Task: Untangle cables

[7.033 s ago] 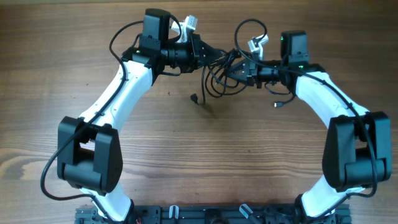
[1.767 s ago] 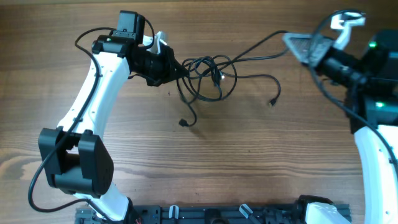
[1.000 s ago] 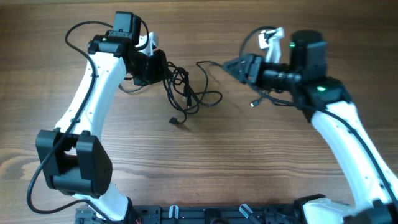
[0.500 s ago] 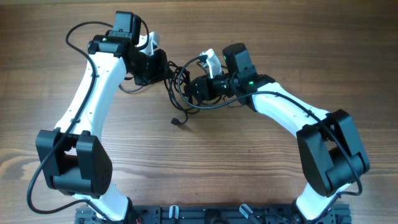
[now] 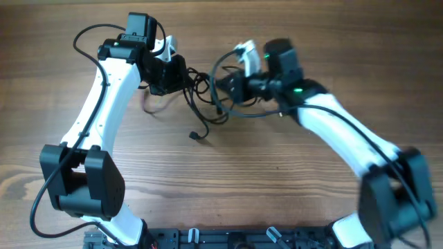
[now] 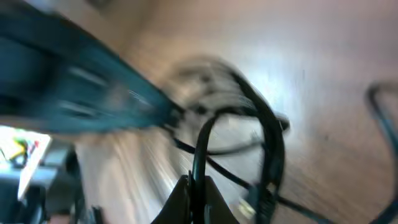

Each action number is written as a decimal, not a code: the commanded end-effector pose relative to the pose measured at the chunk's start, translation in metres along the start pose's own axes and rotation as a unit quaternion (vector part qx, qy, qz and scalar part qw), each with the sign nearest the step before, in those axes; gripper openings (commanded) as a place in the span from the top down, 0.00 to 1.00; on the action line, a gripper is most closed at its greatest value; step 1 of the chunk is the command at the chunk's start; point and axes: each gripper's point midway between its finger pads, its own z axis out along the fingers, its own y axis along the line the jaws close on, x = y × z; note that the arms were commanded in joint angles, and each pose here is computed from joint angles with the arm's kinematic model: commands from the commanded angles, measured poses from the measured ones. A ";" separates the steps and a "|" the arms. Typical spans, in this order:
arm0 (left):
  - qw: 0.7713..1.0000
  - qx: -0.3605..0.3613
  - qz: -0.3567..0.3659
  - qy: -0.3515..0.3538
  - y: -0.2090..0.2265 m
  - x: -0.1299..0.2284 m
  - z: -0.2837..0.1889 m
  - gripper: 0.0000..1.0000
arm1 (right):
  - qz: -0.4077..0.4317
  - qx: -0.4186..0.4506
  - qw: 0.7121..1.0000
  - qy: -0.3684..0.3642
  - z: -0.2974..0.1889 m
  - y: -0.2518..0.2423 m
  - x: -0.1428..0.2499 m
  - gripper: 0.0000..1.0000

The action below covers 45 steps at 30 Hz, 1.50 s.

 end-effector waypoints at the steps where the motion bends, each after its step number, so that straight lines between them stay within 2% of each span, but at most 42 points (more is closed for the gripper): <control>1: 1.000 0.005 0.002 0.012 -0.002 0.006 0.000 0.96 | -0.029 -0.043 0.993 -0.102 -0.094 0.068 -0.057 0.96; 5: 1.000 0.005 0.000 0.012 -0.002 0.006 0.000 0.96 | -0.074 -0.083 0.980 -0.166 -0.177 0.115 -0.072 0.96; 9: 1.000 0.004 -0.001 0.015 -0.001 0.007 0.000 0.96 | -0.057 -0.090 0.969 -0.221 -0.250 0.129 -0.079 0.96; 13: 1.000 0.003 -0.002 0.017 -0.001 0.008 0.000 0.96 | -0.027 -0.146 0.966 -0.214 -0.300 0.141 -0.082 0.96; 15: 1.000 0.002 -0.002 0.016 0.000 0.008 0.000 0.96 | 0.000 -0.146 0.965 -0.219 -0.322 0.133 -0.089 0.96; 17: 1.000 0.000 -0.002 0.015 0.000 0.008 0.000 0.96 | 0.031 -0.121 0.961 -0.246 -0.333 0.099 -0.100 0.96; 20: 1.000 0.000 -0.002 0.015 0.000 0.008 0.000 0.96 | 0.078 -0.100 0.960 -0.250 -0.324 0.035 -0.106 0.96; 23: 1.000 0.001 0.000 0.012 0.000 0.006 0.001 0.96 | 0.177 -0.082 0.954 -0.226 -0.293 -0.042 -0.094 0.96; 25: 1.000 0.005 0.005 0.004 -0.002 0.002 0.001 0.96 | 0.263 -0.045 0.942 -0.205 -0.263 -0.107 -0.073 0.96; 27: 1.000 0.008 0.010 -0.004 -0.004 -0.002 0.001 0.96 | 0.295 -0.028 0.937 -0.183 -0.243 -0.132 -0.057 0.96; 31: 0.998 0.038 0.035 -0.034 -0.017 -0.017 -0.002 0.96 | 0.291 0.023 0.946 -0.142 -0.210 -0.142 -0.035 0.94; 32: 0.997 0.055 0.041 -0.040 -0.023 -0.020 -0.004 0.96 | 0.288 0.030 0.949 -0.128 -0.202 -0.140 -0.030 0.92; 33: 0.993 0.092 0.054 -0.049 -0.037 -0.025 -0.011 0.96 | 0.281 0.033 0.952 -0.114 -0.192 -0.136 -0.026 0.81; 35: 0.973 0.196 0.098 -0.072 -0.075 -0.033 -0.036 0.96 | 0.271 0.022 0.959 -0.085 -0.170 -0.120 -0.022 0.53; 36: 0.955 0.254 0.130 -0.083 -0.095 -0.034 -0.057 0.96 | 0.262 0.014 0.962 -0.072 -0.158 -0.111 -0.020 0.46; 39: 0.923 0.340 0.159 -0.085 -0.118 -0.032 -0.092 0.96 | 0.245 0.021 0.968 -0.056 -0.142 -0.099 -0.018 0.38; 42: 0.900 0.399 0.156 -0.074 -0.123 -0.033 -0.119 0.96 | 0.204 0.110 0.970 -0.073 -0.144 -0.102 -0.022 0.21; 45: 0.882 0.436 0.165 -0.073 -0.128 -0.037 -0.141 0.96 | 0.146 0.170 0.971 -0.087 -0.159 -0.095 -0.026 0.15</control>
